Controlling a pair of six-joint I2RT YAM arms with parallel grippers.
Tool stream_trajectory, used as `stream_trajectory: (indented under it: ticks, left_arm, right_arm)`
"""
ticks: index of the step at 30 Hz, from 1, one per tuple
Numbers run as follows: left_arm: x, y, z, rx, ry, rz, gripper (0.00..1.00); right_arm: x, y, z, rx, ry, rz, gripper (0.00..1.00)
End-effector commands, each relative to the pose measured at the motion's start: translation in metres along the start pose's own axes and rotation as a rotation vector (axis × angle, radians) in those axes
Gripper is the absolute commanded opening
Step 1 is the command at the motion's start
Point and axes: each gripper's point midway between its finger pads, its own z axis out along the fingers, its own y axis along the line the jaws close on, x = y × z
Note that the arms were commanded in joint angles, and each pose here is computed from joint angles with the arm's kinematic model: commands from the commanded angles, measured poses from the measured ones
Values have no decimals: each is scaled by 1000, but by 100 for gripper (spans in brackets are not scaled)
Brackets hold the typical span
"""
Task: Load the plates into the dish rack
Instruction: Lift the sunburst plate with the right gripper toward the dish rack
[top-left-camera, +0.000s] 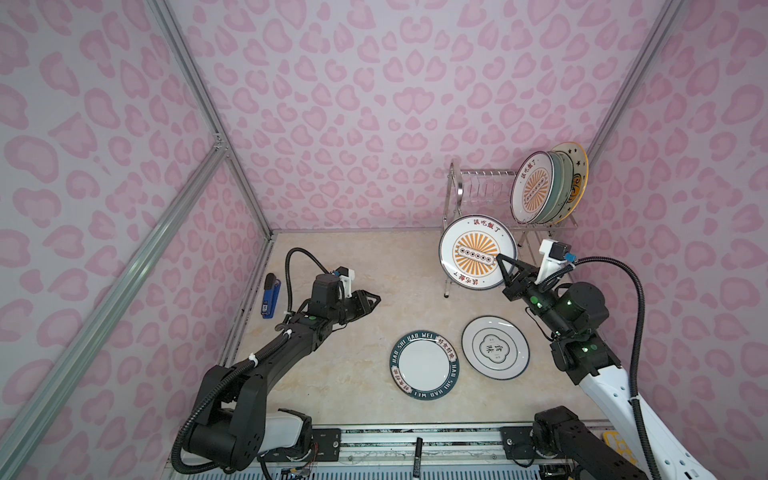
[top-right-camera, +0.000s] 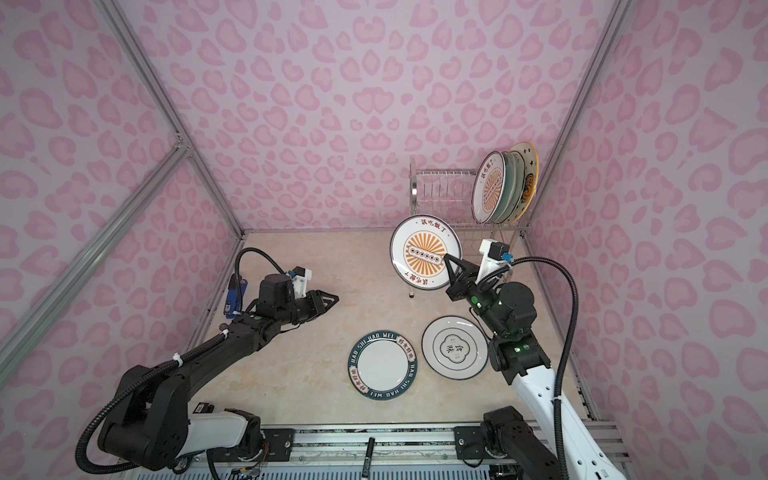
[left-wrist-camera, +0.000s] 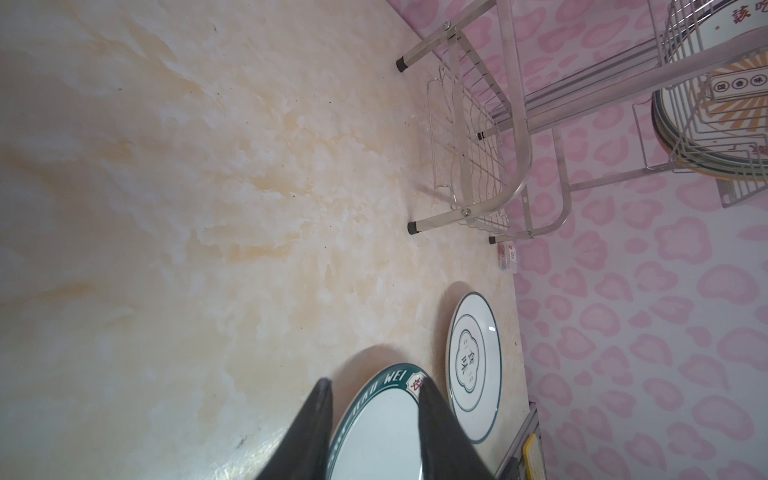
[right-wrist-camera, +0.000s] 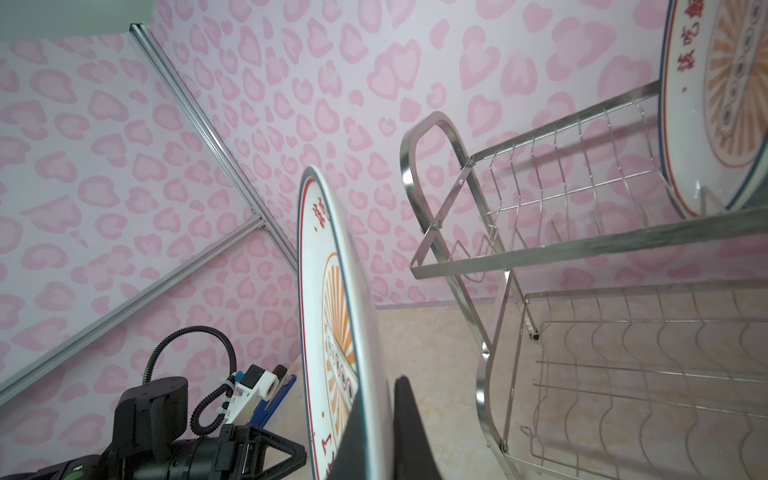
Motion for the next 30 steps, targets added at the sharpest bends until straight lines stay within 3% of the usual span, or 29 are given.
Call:
stream_trajectory:
  ticks: [1,16,30]
  left_arm:
    - [-4,-7,-2,22,-8,22,37]
    - [-3,-8,-9,3,-7,52,37]
    - [10,-8,-21,-6,21,90,37]
  right_arm:
    - [-20,7,-1,-21,-42,-57,0]
    - [-101,22,1,-2,-180,-159,0]
    - [-164,1,29,106,-265,-267,0]
